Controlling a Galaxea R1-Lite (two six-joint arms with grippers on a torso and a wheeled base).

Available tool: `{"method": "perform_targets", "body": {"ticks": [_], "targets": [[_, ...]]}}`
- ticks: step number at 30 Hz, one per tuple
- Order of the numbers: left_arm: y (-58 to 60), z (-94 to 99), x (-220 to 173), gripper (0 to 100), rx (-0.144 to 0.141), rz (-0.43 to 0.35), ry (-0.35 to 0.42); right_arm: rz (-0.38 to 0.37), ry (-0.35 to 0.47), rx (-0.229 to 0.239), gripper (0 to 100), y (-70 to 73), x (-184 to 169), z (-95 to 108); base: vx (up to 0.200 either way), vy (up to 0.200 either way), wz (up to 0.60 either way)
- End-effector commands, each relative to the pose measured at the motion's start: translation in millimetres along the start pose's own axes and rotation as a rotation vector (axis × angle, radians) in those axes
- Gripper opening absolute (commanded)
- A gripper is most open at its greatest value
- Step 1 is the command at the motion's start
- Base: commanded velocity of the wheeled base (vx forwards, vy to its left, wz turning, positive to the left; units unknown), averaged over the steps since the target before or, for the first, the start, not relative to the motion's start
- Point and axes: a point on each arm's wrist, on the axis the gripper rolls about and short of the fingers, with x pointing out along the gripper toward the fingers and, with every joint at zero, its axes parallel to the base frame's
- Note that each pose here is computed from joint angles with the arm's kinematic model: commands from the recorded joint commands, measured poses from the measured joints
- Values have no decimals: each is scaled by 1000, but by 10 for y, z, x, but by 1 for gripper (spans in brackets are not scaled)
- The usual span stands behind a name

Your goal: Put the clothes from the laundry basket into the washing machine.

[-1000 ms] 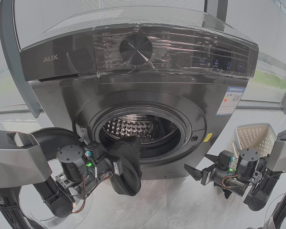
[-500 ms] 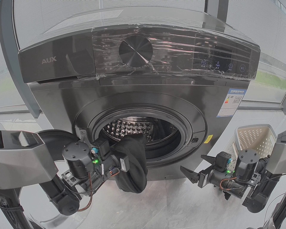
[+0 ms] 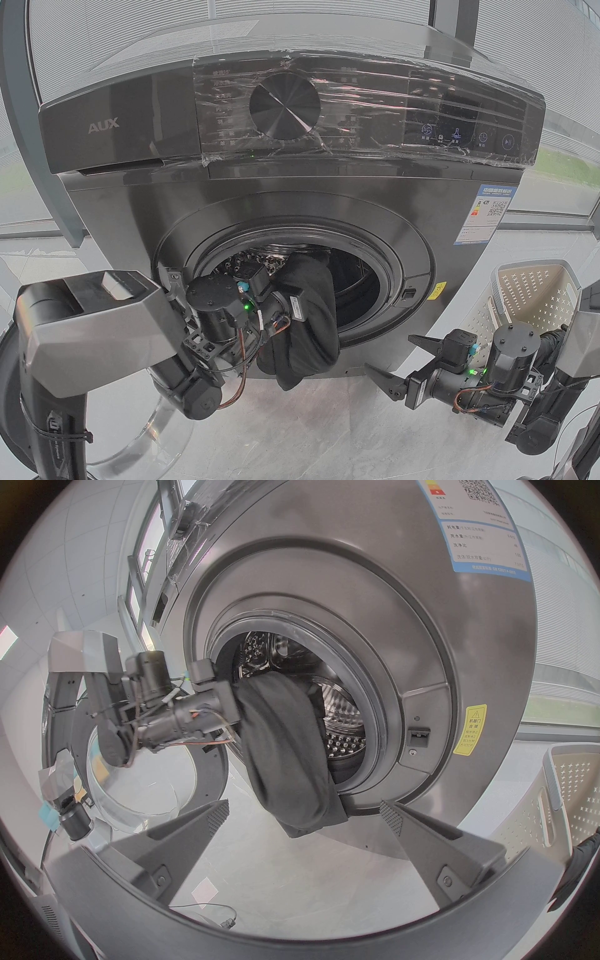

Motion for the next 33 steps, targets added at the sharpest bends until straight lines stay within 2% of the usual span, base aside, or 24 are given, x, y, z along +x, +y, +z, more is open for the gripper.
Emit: {"method": "perform_targets", "body": {"ticks": [1,4,7,8,13,21,22,24,27,33], "targets": [[123,-309,247,0,3,40,19,10,0,-2,100,24,-9,0,0,0,0],[198,-298,343,0,9,60,36,11,2,-2,100,24,2,-5,0,0,0],[241,-395,444,0,16,70,81,12,5,-3,100,27,10,-13,0,0,0],[296,-436,517,0,23,83,87,15,7,-3,100,35,7,-17,0,0,0],[308,-571,694,0,25,85,99,15,8,-3,100,34,5,-20,0,0,0],[376,-730,1057,0,24,94,51,20,12,-3,100,45,8,-28,0,0,0],[470,-757,1143,0,25,112,44,21,10,-5,100,49,6,-25,0,0,0],[521,-793,1212,0,27,121,57,25,11,-4,100,57,6,-26,0,0,0],[566,-827,1324,0,28,137,82,25,13,-4,100,57,8,-30,0,0,0],[590,-764,1447,0,35,151,135,25,20,-5,100,59,12,-47,0,0,0]]}}
